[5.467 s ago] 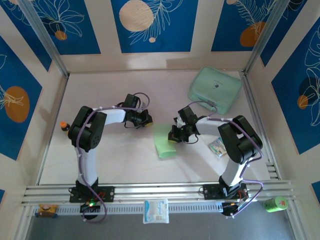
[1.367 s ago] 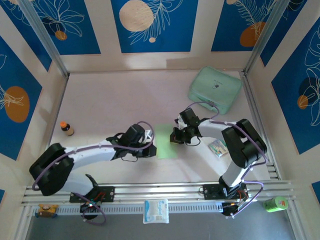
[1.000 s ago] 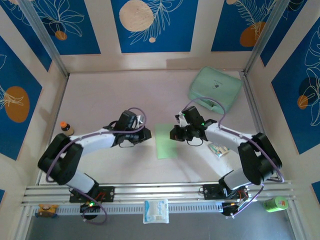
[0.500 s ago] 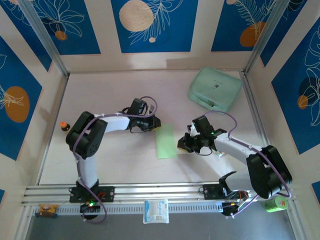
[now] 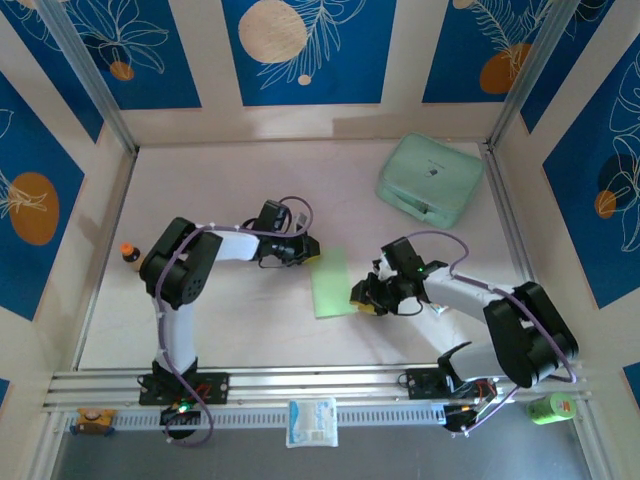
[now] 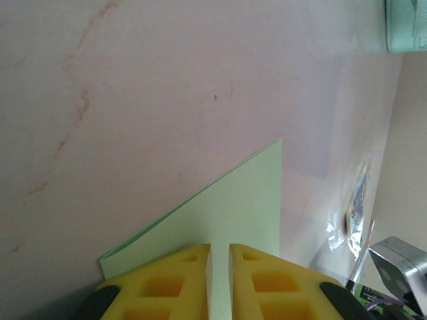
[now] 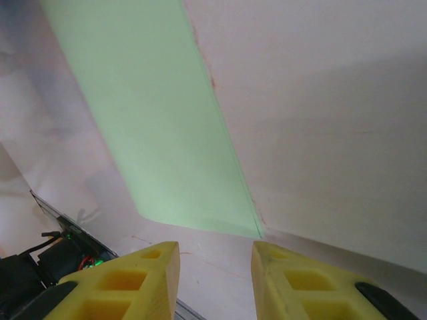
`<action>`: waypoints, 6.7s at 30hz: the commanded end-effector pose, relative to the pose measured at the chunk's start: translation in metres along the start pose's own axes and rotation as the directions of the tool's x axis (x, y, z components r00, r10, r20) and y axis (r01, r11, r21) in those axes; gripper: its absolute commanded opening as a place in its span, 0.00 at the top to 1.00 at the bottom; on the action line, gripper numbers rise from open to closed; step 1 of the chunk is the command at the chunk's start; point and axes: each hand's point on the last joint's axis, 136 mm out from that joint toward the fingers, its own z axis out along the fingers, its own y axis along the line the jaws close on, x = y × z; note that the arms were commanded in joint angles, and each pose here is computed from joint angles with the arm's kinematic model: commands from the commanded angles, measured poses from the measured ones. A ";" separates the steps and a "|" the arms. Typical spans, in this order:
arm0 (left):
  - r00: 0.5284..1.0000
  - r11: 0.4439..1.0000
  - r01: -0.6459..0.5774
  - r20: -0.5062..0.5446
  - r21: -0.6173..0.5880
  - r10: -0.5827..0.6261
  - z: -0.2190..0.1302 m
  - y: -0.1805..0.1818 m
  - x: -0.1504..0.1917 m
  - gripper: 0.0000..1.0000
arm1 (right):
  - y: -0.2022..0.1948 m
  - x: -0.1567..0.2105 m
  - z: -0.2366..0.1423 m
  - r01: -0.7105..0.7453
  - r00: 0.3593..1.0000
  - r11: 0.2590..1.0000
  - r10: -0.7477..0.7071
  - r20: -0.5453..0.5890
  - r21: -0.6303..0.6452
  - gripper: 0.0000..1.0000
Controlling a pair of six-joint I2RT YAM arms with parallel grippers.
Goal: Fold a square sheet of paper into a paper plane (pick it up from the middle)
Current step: Fold the triangle a second time at the center of the table.
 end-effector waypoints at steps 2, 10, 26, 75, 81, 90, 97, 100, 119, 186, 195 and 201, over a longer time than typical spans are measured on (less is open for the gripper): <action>0.991 0.988 0.111 -0.060 -0.110 -0.118 0.001 0.044 0.028 0.83 | 0.001 0.008 0.007 -0.035 0.998 0.999 0.034 -0.060 -0.009 0.62; 0.992 0.987 0.108 -0.055 -0.118 -0.115 -0.001 0.042 0.025 0.84 | -0.006 0.012 0.012 -0.059 0.994 0.998 0.060 -0.087 0.019 0.61; 0.992 0.987 0.108 -0.056 -0.120 -0.115 -0.001 0.041 0.024 0.86 | 0.010 0.007 0.025 -0.042 0.994 0.999 0.041 -0.098 -0.004 0.62; 0.992 0.989 0.097 -0.070 -0.115 -0.105 0.001 0.037 0.022 0.86 | 0.043 0.005 0.002 0.031 0.998 0.999 -0.033 -0.049 -0.044 0.62; 0.992 0.989 0.097 -0.071 -0.115 -0.106 0.001 0.037 0.022 0.86 | 0.049 0.004 -0.001 0.057 0.997 0.997 -0.059 -0.046 -0.046 0.61; 0.992 0.989 0.095 -0.071 -0.115 -0.103 0.000 0.035 0.021 0.86 | 0.043 0.015 -0.004 0.060 0.997 0.998 -0.059 -0.057 0.018 0.62; 0.991 0.988 0.100 -0.075 -0.116 -0.109 0.002 0.037 0.023 0.86 | 0.051 0.006 -0.003 0.081 0.996 0.996 -0.082 -0.027 -0.034 0.60; 0.991 0.989 0.097 -0.080 -0.114 -0.107 0.002 0.037 0.023 0.86 | 0.059 -0.002 0.001 0.092 0.995 0.993 -0.094 -0.026 -0.078 0.57; 0.991 0.991 0.093 -0.086 -0.099 -0.101 0.001 0.031 0.024 0.85 | 0.068 -0.035 0.009 0.160 0.984 0.955 -0.173 -0.031 -0.250 0.51; 0.372 0.146 -0.812 -0.309 -0.564 0.875 -0.015 -0.068 0.162 0.27 | 0.048 -0.057 0.015 0.019 1.000 0.984 -0.022 -0.019 -0.180 0.90; 0.381 0.159 -0.818 -0.313 -0.553 0.870 -0.003 -0.066 0.160 0.38 | 0.048 -0.056 0.014 0.017 1.000 0.984 -0.021 -0.020 -0.179 0.89; 0.390 0.165 -0.812 -0.310 -0.560 0.867 -0.003 -0.064 0.156 0.55 | 0.048 -0.057 0.013 0.014 1.000 0.984 -0.017 -0.019 -0.179 0.89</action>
